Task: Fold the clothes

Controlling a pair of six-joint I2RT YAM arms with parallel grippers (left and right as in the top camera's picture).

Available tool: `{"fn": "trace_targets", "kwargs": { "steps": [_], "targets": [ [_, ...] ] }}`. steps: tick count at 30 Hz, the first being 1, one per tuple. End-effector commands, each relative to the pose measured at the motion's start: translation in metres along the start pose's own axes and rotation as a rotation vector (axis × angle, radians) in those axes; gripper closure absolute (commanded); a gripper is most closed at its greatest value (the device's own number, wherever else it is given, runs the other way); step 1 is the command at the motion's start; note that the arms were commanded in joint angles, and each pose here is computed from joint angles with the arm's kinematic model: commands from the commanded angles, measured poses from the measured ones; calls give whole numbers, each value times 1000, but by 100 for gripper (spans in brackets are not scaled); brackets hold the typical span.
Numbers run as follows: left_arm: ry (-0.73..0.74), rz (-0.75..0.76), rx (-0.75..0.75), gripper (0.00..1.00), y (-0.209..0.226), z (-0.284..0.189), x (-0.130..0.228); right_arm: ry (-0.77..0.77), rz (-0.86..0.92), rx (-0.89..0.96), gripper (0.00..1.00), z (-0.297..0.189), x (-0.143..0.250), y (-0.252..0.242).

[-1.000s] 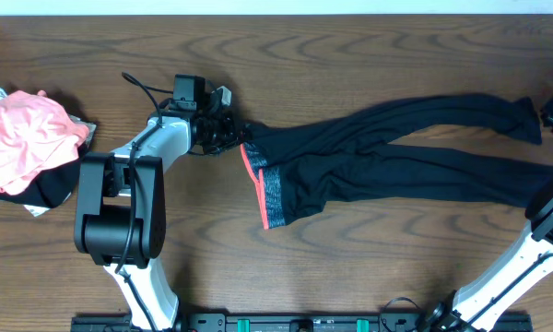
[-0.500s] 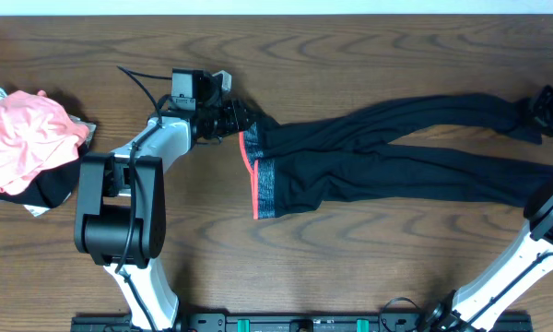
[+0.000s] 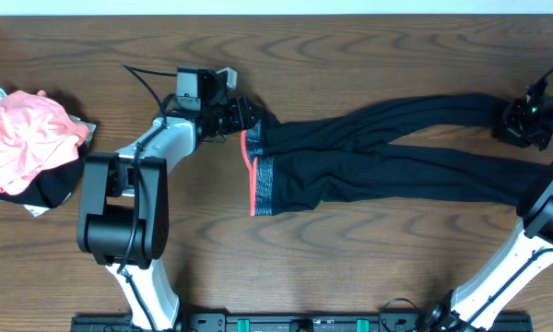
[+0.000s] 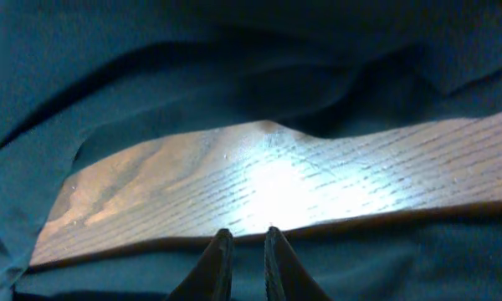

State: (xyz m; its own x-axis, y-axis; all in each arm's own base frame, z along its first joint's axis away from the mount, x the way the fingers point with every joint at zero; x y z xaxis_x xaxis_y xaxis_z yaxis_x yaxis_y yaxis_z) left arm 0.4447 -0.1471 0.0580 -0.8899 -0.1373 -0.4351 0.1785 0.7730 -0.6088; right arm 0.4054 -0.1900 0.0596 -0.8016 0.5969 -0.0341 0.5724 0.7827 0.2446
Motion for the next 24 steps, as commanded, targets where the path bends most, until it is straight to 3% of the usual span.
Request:
{"fn": "trace_targets", "kwargs": {
  "steps": [1, 3, 4, 15, 24],
  "targets": [
    [-15, 28, -42, 65, -3, -1, -2, -12, -34, -71, 87, 3, -3, 14],
    [-15, 23, -64, 90, 1, -1, -2, -50, -46, -113, 87, 0, -12, 21],
    [-16, 18, -76, 94, 3, -2, -2, -77, -51, -126, 87, -1, -17, 24],
    [-39, 10, -133, 94, 15, -5, -7, -294, -106, -124, 86, -9, -65, 29],
    [-75, 14, -220, 94, 28, -8, -13, -235, -61, 2, 87, 25, -62, 1]
  ]
}}
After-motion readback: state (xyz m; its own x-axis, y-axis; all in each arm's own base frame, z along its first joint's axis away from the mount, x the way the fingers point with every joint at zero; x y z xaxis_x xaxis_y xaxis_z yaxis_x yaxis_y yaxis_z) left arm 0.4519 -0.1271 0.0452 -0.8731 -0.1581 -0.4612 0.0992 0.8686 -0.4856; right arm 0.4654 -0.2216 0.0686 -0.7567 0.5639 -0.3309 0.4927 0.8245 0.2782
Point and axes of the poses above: each gripper's point midway between its finger pads, its own z axis out along the fingers, its own y axis along the line the jaws close on, x = y × z, the point moved 2 cm from there along -z, back along the fingers, and after that the axes turned 4 degrees about z, right-handed, at the moved point
